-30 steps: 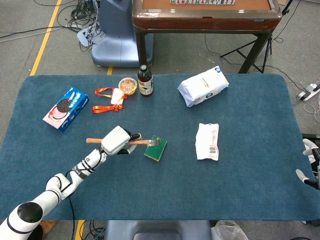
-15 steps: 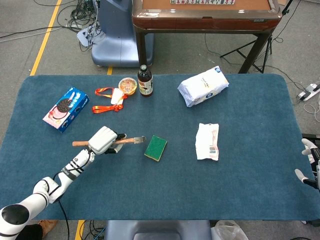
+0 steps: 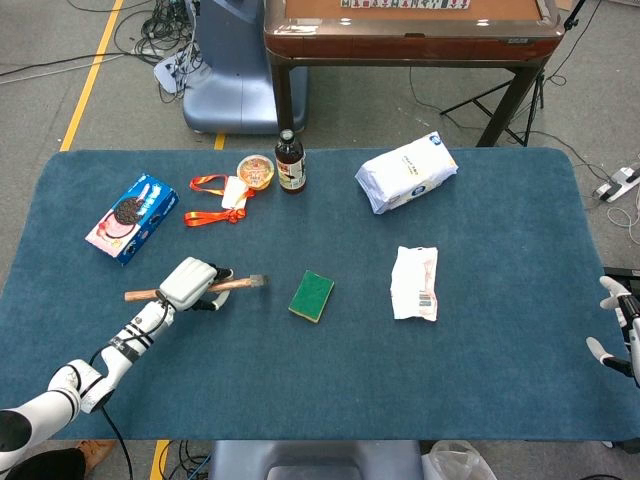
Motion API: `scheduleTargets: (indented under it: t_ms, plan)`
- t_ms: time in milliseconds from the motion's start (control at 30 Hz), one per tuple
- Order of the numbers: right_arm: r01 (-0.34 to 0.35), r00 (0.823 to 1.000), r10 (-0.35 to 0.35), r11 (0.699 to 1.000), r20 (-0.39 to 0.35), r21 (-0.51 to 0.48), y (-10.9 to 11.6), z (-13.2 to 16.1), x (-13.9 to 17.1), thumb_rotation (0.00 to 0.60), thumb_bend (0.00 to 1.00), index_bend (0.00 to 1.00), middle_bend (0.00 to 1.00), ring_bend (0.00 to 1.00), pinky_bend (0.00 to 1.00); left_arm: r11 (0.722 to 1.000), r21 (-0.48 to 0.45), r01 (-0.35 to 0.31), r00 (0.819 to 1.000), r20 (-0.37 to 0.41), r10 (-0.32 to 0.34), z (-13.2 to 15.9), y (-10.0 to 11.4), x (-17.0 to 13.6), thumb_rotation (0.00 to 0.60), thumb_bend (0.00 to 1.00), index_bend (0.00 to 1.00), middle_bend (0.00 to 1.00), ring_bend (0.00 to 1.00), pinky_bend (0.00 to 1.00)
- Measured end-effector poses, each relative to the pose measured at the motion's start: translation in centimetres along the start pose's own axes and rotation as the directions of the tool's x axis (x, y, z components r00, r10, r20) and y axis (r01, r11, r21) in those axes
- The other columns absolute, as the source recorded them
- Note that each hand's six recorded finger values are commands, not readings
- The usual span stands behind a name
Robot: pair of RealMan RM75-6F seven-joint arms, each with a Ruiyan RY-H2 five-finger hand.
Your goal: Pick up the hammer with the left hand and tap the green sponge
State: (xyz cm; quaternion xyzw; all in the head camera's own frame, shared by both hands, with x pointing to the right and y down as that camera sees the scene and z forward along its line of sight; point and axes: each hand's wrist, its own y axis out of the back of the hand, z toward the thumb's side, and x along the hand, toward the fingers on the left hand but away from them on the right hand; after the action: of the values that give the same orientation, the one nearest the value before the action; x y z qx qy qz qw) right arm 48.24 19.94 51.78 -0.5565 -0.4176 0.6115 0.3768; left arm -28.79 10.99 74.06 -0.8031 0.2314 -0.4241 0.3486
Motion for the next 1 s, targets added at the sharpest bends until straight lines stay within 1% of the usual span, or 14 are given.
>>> scheduleTargets:
  t_ms: [100,200,233,267,300,333,400,500,567,600,700,800,833,1000]
  plan:
    - [0.001,1.0,-0.001,1.0,-0.001,-0.001,0.0,0.0,0.0,0.6,0.18,0.21,0.4,0.28,0.28,1.0,-0.023,0.007,1.0,-0.016,-0.007,0.3,0.2,-0.4,0.314,0.33,0.01,0.09,0.04,0.22]
    - [0.002,1.0,-0.002,1.0,-0.001,-0.004,0.0,0.0,0.0,0.6,0.18,0.21,0.4,0.28,0.28,0.999,-0.032,0.003,0.999,-0.04,-0.004,0.4,0.6,-0.9,0.305,0.32,0.0,0.06,0.02,0.19]
    - [0.002,1.0,-0.002,1.0,-0.001,-0.004,0.0,0.0,-0.1,0.6,0.18,0.21,0.4,0.28,0.28,0.999,-0.033,-0.001,0.999,-0.054,-0.001,0.4,0.8,-1.2,0.316,0.32,0.0,0.06,0.02,0.19]
    - [0.002,1.0,-0.002,1.0,-0.001,-0.005,0.0,-0.1,-0.1,0.6,0.18,0.21,0.4,0.28,0.28,0.999,-0.034,-0.004,0.998,-0.066,0.002,0.3,1.0,-1.4,0.336,0.32,0.0,0.06,0.02,0.19]
    - [0.002,1.0,-0.002,1.0,-0.002,-0.005,0.0,-0.1,-0.1,0.6,0.18,0.21,0.4,0.28,0.28,0.999,-0.036,-0.008,0.997,-0.079,0.006,0.2,1.3,-1.6,0.415,0.32,0.0,0.06,0.02,0.19]
    - [0.001,1.0,-0.001,1.0,-0.003,-0.004,0.0,-0.1,-0.1,0.6,0.18,0.21,0.4,0.28,0.28,0.999,-0.038,-0.017,0.995,-0.099,0.013,0.0,1.6,-2.0,0.512,0.31,0.0,0.06,0.02,0.19]
    - [-0.001,1.0,0.001,1.0,-0.007,-0.006,0.0,-0.1,-0.2,0.6,0.18,0.21,0.4,0.28,0.28,0.999,-0.041,-0.032,0.991,-0.134,0.026,-0.4,2.1,-2.7,0.6,0.31,0.0,0.06,0.04,0.19]
    - [-0.01,1.0,0.01,1.0,-0.015,-0.011,-0.1,0.0,-0.3,0.6,0.18,0.21,0.4,0.29,0.29,0.997,-0.045,-0.06,0.979,-0.198,0.05,-1.0,2.9,-4.1,0.6,0.31,0.03,0.06,0.06,0.19]
    - [-0.019,1.0,0.019,1.0,-0.025,-0.014,-0.2,0.2,-0.5,0.6,0.18,0.21,0.4,0.29,0.31,0.996,-0.048,-0.081,0.967,-0.247,0.066,-1.4,3.4,-5.4,0.6,0.31,0.04,0.06,0.06,0.2]
    - [-0.022,0.999,0.022,1.0,-0.032,-0.015,-0.3,0.3,-0.5,0.6,0.18,0.22,0.4,0.3,0.31,0.995,-0.05,-0.09,0.96,-0.271,0.074,-1.6,3.7,-6.0,0.6,0.31,0.05,0.06,0.07,0.2]
    - [-0.031,0.998,0.03,0.999,-0.055,-0.014,-0.5,0.7,-0.7,0.6,0.18,0.22,0.4,0.3,0.32,0.99,-0.055,-0.128,0.929,-0.355,0.101,-2.2,4.5,-8.6,0.6,0.31,0.08,0.06,0.08,0.21]
    - [-0.039,0.996,0.037,0.999,-0.082,-0.02,-0.7,1.2,-0.9,0.6,0.18,0.23,0.41,0.3,0.32,0.984,-0.037,-0.173,0.888,-0.438,0.14,-2.9,5.3,-11.5,0.6,0.31,0.1,0.06,0.08,0.21]
    - [-0.042,0.995,0.039,0.999,-0.092,-0.022,-0.8,1.4,-1.0,0.6,0.18,0.24,0.41,0.3,0.32,0.981,-0.022,-0.192,0.87,-0.466,0.16,-3.1,5.7,-12.6,0.6,0.31,0.11,0.06,0.08,0.22]
    - [-0.057,0.987,0.05,0.997,-0.152,-0.045,-1.1,2.8,-1.3,0.6,0.19,0.25,0.42,0.31,0.32,0.966,0.046,-0.255,0.797,-0.555,0.237,-3.5,6.5,-17.2,0.6,0.31,0.13,0.07,0.09,0.22]
